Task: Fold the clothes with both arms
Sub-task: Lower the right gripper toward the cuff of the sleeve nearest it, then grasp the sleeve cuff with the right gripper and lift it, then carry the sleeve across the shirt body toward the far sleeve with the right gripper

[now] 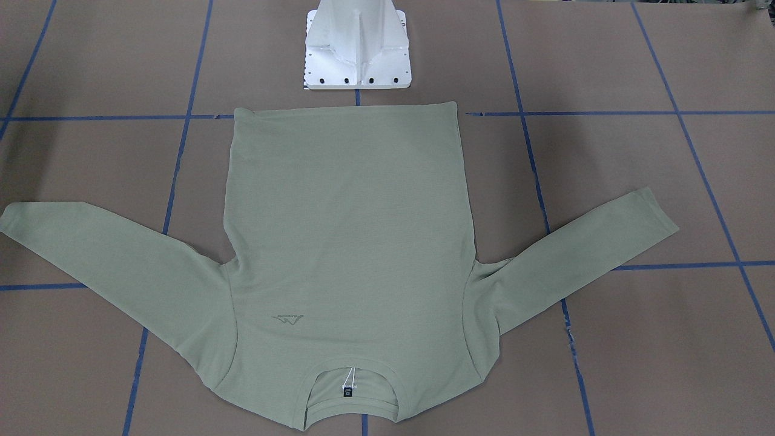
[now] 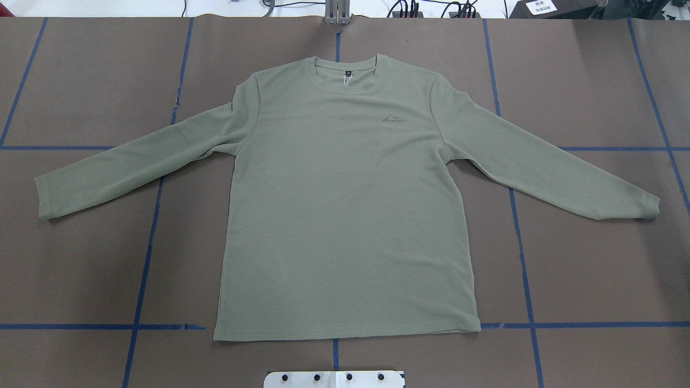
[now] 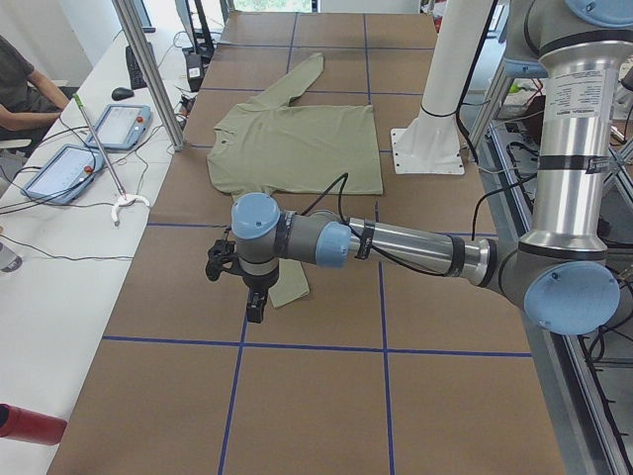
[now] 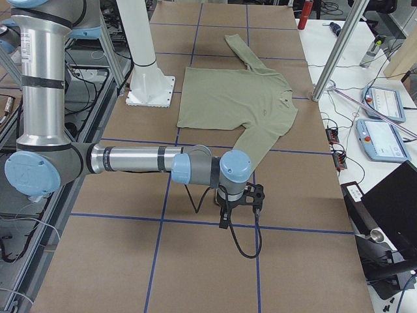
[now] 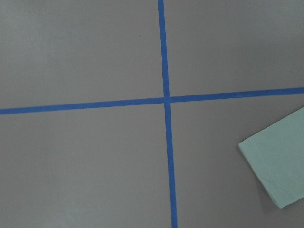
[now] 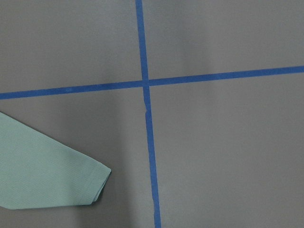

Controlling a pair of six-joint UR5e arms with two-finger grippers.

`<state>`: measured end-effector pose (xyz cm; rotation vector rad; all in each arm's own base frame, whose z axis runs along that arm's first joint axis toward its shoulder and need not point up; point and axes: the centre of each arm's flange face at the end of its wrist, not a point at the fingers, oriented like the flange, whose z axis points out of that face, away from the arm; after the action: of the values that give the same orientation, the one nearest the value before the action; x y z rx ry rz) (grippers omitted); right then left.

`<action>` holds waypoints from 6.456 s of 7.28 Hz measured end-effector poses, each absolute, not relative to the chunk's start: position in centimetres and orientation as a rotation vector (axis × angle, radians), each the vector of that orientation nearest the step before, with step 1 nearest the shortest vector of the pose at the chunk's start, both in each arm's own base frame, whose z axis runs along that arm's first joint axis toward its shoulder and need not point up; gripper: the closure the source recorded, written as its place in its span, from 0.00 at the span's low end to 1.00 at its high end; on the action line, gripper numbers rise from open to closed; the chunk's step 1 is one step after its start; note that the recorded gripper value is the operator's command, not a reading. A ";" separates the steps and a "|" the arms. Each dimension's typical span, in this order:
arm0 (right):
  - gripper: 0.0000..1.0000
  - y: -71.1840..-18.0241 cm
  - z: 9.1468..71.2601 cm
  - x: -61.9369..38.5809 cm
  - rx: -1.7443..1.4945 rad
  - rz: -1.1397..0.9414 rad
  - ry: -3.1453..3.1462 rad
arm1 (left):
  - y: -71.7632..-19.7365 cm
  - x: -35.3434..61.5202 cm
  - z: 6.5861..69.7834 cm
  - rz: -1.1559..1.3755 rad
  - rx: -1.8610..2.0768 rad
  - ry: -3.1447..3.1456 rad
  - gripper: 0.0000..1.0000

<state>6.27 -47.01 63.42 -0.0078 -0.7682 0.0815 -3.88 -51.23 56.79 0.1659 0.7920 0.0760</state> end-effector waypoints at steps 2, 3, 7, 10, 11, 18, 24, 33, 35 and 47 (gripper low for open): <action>0.00 -48.6 63.4 4.1 0.031 0.018 -0.781 | -52.8 -3.2 55.5 0.128 0.257 0.826 0.00; 0.00 -49.5 63.5 2.5 0.028 -0.014 -0.804 | -53.1 -2.9 56.2 0.136 0.264 0.831 0.00; 0.00 -49.2 64.9 -4.0 0.109 -0.158 -0.895 | -53.8 -2.4 58.2 0.170 0.319 0.832 0.00; 0.00 -48.1 66.0 -9.4 0.105 -0.091 -0.838 | -53.6 -2.3 58.7 0.183 0.340 0.833 0.00; 0.00 -47.7 66.4 -10.7 0.103 -0.073 -0.840 | -53.6 -2.3 58.7 0.184 0.344 0.835 0.00; 0.05 -44.5 69.9 -13.0 0.094 -0.044 -0.838 | -53.6 -2.3 58.7 0.184 0.347 0.837 0.00; 0.21 -44.8 69.9 -13.6 0.089 -0.062 -0.845 | -53.6 -2.3 58.7 0.189 0.350 0.836 0.00; 0.50 -44.2 71.0 -13.9 0.064 -0.060 -0.837 | -53.6 -2.3 58.4 0.190 0.354 0.836 0.00; 0.73 -44.3 70.9 -13.9 0.065 -0.058 -0.838 | -53.6 -2.3 58.4 0.191 0.354 0.836 0.00; 1.00 -52.9 48.2 -13.2 0.168 0.034 -1.157 | -54.0 -2.3 58.2 0.186 0.355 0.836 0.00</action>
<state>-13.25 -52.93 48.22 0.1678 -1.1569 0.0339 -2.28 -54.01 58.18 0.3553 0.8360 0.1864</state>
